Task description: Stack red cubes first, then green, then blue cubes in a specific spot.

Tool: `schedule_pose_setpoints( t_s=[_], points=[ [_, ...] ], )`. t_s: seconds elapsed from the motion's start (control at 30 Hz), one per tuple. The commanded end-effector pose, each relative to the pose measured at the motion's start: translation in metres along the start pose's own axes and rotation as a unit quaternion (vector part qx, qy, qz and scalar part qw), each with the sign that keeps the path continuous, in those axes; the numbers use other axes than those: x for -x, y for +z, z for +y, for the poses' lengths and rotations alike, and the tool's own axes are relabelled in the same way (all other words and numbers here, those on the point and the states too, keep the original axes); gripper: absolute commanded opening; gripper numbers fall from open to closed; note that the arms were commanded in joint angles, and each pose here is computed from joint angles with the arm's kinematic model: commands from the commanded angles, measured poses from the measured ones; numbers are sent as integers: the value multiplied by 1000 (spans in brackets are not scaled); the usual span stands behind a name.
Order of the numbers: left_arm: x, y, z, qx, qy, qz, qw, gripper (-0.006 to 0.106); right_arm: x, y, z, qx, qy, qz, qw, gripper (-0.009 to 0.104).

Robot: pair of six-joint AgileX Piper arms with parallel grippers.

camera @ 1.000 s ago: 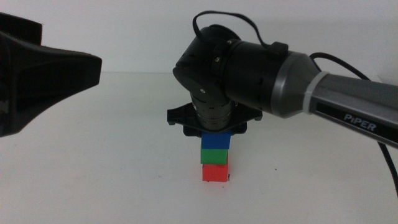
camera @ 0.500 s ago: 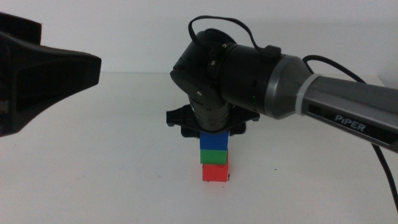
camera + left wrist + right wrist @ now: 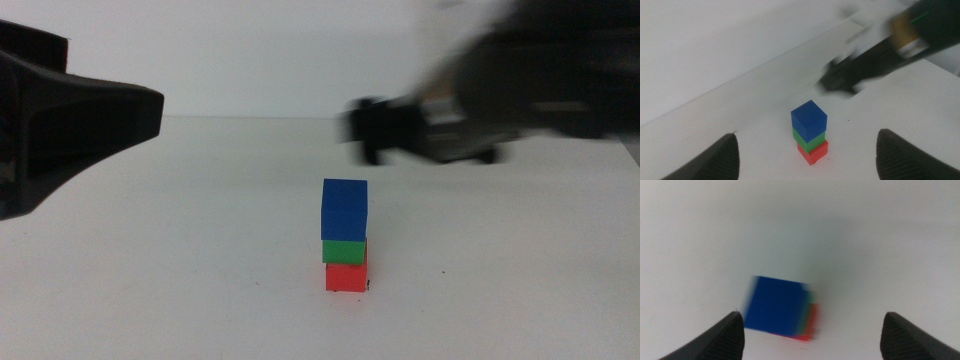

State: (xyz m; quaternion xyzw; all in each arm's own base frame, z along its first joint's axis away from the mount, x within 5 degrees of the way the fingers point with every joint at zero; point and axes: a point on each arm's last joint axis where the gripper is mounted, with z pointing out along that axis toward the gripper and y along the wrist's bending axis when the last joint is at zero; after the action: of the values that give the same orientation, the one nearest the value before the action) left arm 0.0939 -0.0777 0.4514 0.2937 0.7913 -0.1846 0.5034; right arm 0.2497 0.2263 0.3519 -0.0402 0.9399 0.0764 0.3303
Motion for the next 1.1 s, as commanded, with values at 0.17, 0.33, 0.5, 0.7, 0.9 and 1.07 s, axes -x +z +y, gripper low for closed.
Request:
schedule_pose_setpoints(
  t_s=[0.17,0.33,0.5,0.7,0.9,1.07],
  points=[
    [1,0,0,1,0,-7,1000,94,-51,-67,-132,35,-35,-111,993,93],
    [1,0,0,1,0,-7,1000,94,-89,-83,-178,21,-36,-173,984,93],
    [1,0,0,2,1,-7,1000,94,-90,-90,-185,-1,-46,-201,978,93],
    [1,0,2,13,9,-7,1000,94,-90,-90,-184,2,-40,-202,979,93],
    [1,0,4,20,14,-6,1000,94,-90,-90,-184,4,-36,-201,979,93],
    [1,0,5,26,19,-6,999,94,-90,-90,-184,4,-35,-201,979,93]
  ],
)
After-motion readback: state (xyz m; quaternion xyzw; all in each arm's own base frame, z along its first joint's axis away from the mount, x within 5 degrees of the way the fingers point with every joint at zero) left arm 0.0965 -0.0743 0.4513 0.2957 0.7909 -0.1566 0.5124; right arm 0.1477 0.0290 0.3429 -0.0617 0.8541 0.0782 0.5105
